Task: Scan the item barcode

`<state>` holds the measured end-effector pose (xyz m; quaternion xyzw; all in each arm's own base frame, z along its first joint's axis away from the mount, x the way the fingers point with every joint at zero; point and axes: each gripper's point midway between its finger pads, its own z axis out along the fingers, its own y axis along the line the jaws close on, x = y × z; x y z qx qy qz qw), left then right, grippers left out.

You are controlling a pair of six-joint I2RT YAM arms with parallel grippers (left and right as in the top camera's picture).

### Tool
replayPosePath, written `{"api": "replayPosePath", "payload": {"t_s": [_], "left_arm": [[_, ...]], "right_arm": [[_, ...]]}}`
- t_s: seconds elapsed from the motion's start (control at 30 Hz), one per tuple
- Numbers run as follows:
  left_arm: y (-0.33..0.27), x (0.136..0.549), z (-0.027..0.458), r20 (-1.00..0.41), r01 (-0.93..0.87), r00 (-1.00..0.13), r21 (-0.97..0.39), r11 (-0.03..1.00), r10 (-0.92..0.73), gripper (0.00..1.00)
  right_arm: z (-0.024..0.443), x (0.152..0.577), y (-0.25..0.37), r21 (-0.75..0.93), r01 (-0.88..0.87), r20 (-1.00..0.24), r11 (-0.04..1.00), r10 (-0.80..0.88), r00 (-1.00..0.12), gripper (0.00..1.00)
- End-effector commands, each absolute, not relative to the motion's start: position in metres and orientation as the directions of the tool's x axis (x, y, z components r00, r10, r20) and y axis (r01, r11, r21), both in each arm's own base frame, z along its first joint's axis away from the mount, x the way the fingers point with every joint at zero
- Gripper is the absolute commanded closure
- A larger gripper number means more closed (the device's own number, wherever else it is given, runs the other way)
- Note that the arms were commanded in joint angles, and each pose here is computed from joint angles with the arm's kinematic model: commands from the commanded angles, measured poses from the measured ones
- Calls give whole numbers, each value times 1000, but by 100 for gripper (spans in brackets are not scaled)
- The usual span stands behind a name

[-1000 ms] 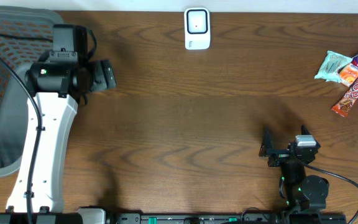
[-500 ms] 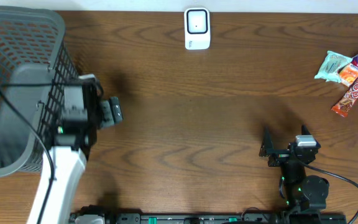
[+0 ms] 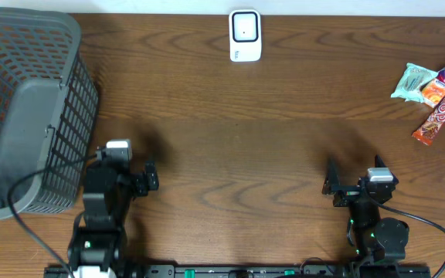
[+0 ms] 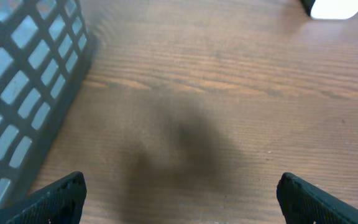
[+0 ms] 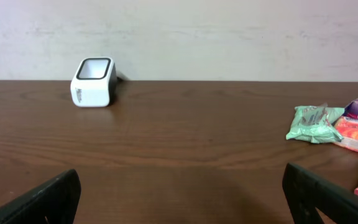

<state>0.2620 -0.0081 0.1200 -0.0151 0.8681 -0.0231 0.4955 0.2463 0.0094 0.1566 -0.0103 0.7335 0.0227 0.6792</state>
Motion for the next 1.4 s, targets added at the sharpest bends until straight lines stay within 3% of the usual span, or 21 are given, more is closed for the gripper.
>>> {"api": "replayPosePath", "payload": {"t_s": [0.0, 0.6, 1.37], "left_arm": [[-9, 257, 127, -893, 12, -448, -49, 999, -39, 2], [-8, 251, 140, -989, 34, -148, -15, 999, -10, 2], [-8, 244, 137, -988, 35, -152, 7, 999, 12, 2]], "right_arm": [[157, 246, 8, 9, -43, -997, 999, 5, -75, 1], [157, 246, 8, 9, -43, -997, 999, 6, -75, 1], [157, 246, 8, 9, -43, -997, 999, 5, -75, 1]]}}
